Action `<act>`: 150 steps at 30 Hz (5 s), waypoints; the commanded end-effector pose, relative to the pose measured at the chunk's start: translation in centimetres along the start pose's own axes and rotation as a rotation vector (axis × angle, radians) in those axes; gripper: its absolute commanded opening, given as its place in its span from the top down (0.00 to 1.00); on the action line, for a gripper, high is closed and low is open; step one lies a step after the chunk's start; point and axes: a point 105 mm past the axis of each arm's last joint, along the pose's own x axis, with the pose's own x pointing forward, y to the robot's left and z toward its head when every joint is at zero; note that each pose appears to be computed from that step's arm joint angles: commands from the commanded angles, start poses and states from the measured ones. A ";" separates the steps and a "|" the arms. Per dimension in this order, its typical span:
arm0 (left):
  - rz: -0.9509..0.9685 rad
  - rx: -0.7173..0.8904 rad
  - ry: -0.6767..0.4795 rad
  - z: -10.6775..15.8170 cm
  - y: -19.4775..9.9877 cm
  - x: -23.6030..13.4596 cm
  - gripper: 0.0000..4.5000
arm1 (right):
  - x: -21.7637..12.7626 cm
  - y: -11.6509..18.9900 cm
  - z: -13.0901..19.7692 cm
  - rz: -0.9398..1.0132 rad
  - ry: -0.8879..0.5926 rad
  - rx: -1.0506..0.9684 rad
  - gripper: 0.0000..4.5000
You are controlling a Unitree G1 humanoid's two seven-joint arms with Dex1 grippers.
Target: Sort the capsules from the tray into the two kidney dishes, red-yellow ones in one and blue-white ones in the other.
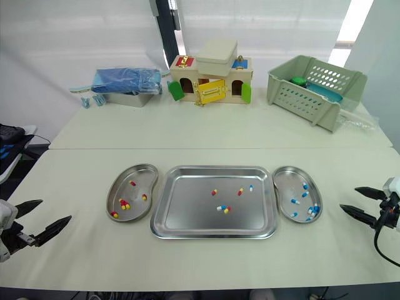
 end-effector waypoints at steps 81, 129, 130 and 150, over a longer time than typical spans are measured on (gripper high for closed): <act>-0.667 0.211 0.002 11.4 -24.6 18.8 0.76 | 2.5 21.6 1.6 0.020 -0.404 0.105 0.00; 0.152 -0.142 0.116 7.4 -8.9 11.0 0.99 | 4.4 19.2 2.5 0.478 -0.427 -0.079 0.00; 0.150 -0.146 0.123 7.3 -9.0 11.1 0.99 | 4.4 19.2 2.6 0.476 -0.430 -0.082 0.00; 0.105 -0.146 0.151 7.1 -9.2 11.6 0.01 | 4.0 19.1 3.0 0.435 -0.442 -0.068 0.00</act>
